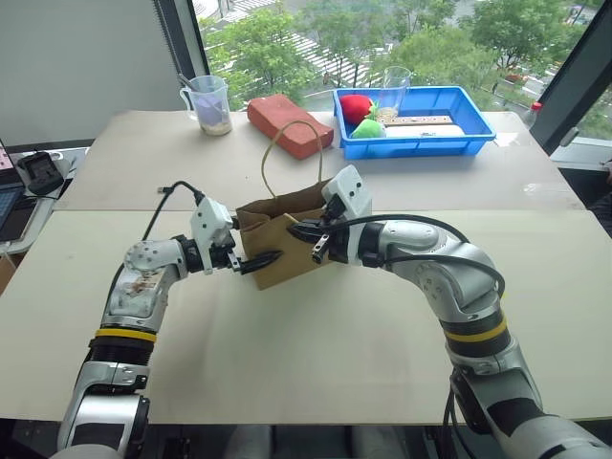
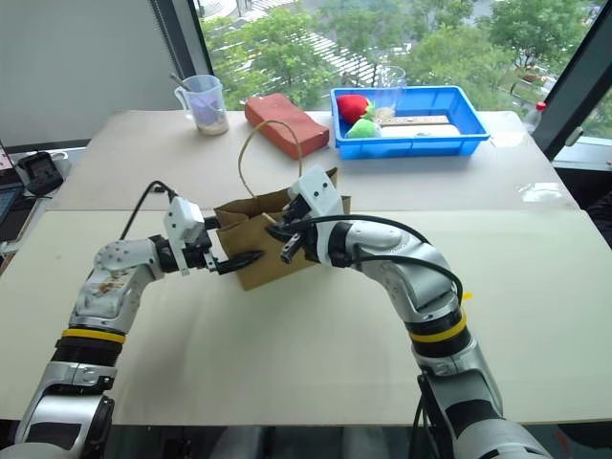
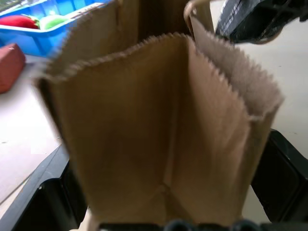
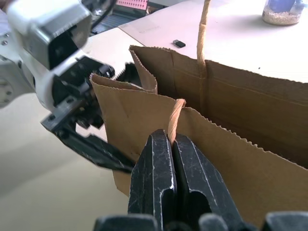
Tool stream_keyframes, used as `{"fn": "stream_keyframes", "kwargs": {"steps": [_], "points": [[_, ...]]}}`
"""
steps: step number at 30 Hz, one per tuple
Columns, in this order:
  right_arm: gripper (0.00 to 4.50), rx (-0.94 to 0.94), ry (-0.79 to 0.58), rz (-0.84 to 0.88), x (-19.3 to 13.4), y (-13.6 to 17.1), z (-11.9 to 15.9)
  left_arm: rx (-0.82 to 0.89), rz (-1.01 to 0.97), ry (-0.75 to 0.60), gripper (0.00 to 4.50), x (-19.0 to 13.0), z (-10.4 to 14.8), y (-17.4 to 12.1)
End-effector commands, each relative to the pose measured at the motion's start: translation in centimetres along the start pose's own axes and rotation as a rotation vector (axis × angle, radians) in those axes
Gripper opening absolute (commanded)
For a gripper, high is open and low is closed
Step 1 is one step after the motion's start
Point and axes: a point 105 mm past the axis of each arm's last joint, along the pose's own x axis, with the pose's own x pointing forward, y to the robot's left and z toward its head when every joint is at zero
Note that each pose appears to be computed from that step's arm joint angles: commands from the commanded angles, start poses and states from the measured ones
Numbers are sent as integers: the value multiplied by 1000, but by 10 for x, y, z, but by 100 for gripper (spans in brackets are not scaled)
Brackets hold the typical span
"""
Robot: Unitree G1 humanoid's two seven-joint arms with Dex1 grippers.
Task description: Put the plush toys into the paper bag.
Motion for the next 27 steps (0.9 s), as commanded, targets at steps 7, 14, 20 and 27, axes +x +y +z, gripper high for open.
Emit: {"fn": "stream_keyframes", "kwargs": {"steps": [7,14,20,27], "points": [[0,-73,-55,8,-2,6,19,39,-20,-37,36,0,12,6],[202,-263,-100,21,-13,7,37,-2,-26,-39,0,5,13,9],[412,-352,-164,7,-43,0,65,-14,-63,-33,0,5,16,13],[448,-213,-199,341,-105,35,99,-29,-372,-40,0,-1,36,-12]]}}
